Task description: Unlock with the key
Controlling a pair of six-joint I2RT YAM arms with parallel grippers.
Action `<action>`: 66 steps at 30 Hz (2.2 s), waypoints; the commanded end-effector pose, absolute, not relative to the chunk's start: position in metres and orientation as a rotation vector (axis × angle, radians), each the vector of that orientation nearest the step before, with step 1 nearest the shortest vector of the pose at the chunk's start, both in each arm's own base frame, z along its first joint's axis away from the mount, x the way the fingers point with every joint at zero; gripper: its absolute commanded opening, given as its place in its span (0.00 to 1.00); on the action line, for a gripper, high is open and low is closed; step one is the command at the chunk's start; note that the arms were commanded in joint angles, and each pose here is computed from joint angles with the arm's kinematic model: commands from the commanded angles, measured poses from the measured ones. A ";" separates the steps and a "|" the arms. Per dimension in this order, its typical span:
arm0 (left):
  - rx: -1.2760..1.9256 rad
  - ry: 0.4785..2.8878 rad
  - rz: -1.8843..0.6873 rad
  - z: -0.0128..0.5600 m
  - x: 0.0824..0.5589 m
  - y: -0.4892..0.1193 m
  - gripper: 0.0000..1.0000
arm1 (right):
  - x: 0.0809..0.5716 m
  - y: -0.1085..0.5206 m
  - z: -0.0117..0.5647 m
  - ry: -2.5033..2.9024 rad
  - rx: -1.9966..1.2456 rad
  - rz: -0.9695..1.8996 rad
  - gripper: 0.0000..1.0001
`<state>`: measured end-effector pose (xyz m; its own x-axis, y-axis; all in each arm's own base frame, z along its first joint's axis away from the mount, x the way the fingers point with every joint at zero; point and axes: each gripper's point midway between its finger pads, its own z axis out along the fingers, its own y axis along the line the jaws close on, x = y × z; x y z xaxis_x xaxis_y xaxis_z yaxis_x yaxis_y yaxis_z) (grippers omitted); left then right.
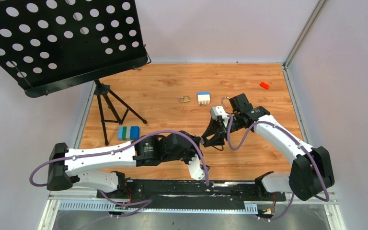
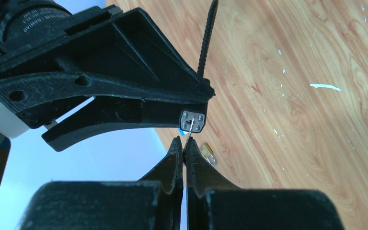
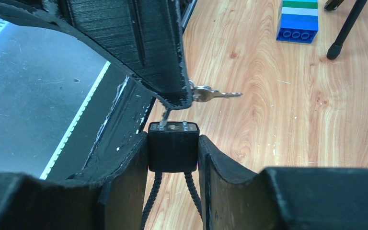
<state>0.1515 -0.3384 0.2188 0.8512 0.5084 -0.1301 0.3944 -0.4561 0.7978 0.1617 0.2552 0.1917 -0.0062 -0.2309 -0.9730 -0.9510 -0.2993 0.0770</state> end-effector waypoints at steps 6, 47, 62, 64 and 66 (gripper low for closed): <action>2.099 0.592 0.098 0.224 0.139 -0.343 0.00 | 0.162 0.263 0.218 1.141 -1.572 1.426 0.00; 2.065 0.667 0.196 0.225 0.159 -0.344 0.00 | 0.159 0.261 0.216 1.142 -1.583 1.413 0.00; 2.038 0.661 0.185 0.235 0.159 -0.345 0.00 | 0.161 0.261 0.212 1.160 -1.585 1.410 0.00; 2.036 0.658 0.178 0.235 0.158 -0.344 0.00 | 0.161 0.261 0.211 1.163 -1.586 1.412 0.00; 2.037 0.657 0.172 0.235 0.156 -0.344 0.00 | 0.162 0.262 0.211 1.164 -1.587 1.410 0.00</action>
